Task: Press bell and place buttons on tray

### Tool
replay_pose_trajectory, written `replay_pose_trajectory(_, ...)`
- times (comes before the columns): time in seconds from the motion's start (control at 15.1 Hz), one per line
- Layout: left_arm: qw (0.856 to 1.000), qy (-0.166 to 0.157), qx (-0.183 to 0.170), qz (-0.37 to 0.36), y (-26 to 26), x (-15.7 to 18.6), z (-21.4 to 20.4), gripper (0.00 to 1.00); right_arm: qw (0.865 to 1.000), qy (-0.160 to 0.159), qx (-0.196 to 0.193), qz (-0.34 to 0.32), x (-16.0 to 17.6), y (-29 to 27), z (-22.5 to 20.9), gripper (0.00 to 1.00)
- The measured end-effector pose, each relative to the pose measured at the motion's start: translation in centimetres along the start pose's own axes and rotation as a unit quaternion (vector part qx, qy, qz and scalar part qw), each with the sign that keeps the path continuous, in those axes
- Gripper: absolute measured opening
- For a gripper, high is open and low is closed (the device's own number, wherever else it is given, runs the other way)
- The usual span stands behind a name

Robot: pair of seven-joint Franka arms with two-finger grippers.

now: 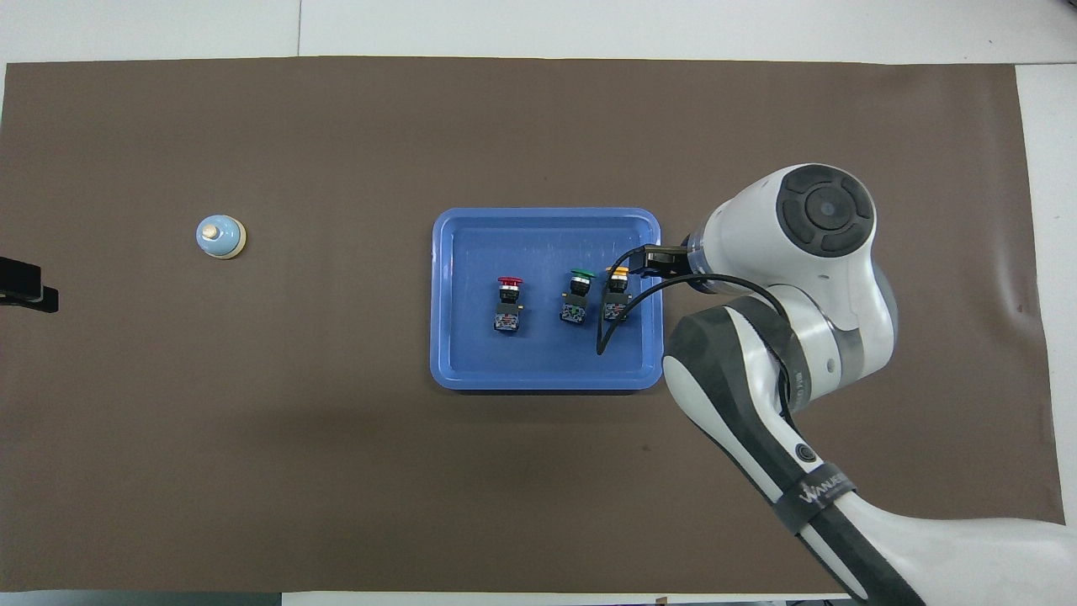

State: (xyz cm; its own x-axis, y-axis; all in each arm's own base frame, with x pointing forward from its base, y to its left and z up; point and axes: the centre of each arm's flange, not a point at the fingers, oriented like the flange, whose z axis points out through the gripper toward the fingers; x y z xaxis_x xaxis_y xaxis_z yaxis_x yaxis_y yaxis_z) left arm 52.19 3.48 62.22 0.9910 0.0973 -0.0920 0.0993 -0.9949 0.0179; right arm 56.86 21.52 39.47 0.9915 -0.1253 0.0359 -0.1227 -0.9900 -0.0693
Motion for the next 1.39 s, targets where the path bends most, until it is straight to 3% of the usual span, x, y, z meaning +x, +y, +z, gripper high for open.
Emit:
replay_pose_trajectory(0.27, 1.0, 0.0, 0.0, 0.0, 0.0, 0.0, 0.0, 1.0, 1.0, 0.0, 0.009, 0.005, -0.8, -2.8, 2.6, 1.0)
replay_pose_trajectory(0.66, 1.0, -0.003, 0.0, 0.0, 0.0, -0.1, 0.1, 1.0, 1.0, 0.002, 0.002, 0.028, 1.3, 0.4, 1.0, 1.0)
replay_pose_trajectory(1.06, 1.0, -0.011, 0.0, 0.0, 0.0, -0.2, 0.2, 1.0, 0.998, -0.031, -0.028, -0.045, 4.7, 11.1, -11.2, 1.0)
replay_pose_trajectory(1.39, 1.0, -0.016, 0.001, 0.006, 0.6, -0.4, 0.2, 1.0, 0.994, -0.041, -0.042, -0.093, 2.4, 19.3, -19.2, 1.0)
